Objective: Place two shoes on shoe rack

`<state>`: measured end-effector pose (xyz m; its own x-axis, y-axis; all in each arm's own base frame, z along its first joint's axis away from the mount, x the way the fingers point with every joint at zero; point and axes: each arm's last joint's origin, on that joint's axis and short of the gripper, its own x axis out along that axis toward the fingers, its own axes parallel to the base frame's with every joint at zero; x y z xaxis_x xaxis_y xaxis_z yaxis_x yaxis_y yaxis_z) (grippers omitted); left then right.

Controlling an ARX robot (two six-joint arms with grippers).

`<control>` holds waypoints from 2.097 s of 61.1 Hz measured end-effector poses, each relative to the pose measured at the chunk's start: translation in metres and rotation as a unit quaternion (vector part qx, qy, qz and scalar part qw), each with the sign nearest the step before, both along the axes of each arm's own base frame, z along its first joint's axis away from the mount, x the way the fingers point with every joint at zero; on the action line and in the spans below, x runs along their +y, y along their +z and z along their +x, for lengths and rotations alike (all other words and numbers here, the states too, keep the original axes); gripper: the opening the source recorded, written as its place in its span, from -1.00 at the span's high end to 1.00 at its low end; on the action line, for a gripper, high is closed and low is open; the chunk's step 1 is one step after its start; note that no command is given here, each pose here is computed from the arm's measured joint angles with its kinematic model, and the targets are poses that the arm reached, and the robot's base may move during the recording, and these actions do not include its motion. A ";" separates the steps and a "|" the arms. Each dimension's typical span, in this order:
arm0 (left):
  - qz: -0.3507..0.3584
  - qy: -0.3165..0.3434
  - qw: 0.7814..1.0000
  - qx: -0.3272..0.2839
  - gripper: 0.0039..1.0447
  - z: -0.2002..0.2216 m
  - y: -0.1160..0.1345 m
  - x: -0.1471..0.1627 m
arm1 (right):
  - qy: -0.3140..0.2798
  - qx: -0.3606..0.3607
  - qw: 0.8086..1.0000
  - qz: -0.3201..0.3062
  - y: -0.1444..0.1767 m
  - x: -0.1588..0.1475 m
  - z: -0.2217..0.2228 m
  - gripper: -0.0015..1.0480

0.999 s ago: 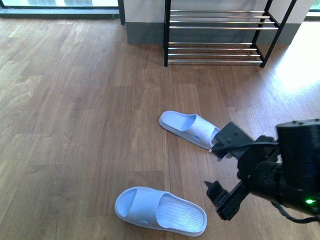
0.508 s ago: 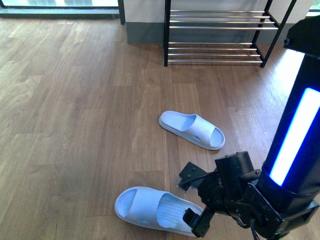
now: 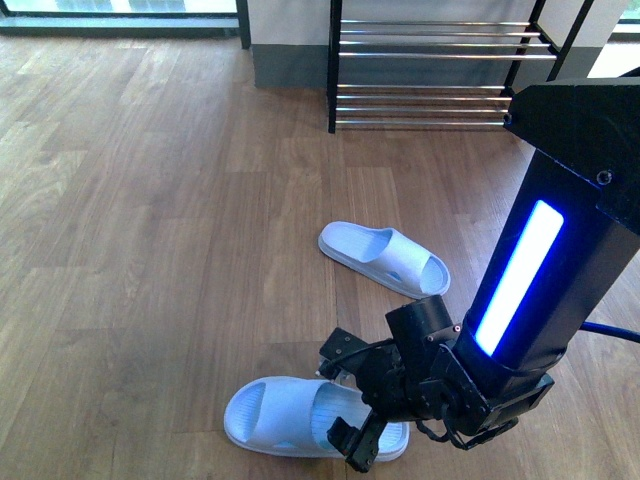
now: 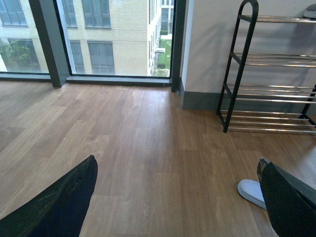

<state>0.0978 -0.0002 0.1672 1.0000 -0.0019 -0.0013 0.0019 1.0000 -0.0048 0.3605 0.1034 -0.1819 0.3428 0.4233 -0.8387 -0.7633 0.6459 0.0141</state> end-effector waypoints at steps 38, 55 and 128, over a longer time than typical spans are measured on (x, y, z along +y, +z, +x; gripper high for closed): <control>0.000 0.000 1.000 0.000 -0.83 0.000 0.000 0.000 | 0.030 -0.008 0.998 0.055 0.007 0.018 0.036 -0.82; 0.000 0.000 1.000 0.000 -0.83 0.000 0.000 0.000 | 0.032 0.002 0.997 0.066 -0.005 0.021 0.033 -0.08; 0.000 0.000 1.000 0.000 -0.83 0.000 0.000 0.000 | -0.537 -0.226 0.808 0.086 0.312 -0.189 -0.135 0.97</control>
<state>0.0978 -0.0002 0.1672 1.0000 -0.0019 -0.0013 0.0019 1.0000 -0.0048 0.2255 -0.0857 0.1298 0.8451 -0.2258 -0.4846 0.2848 0.9572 0.0507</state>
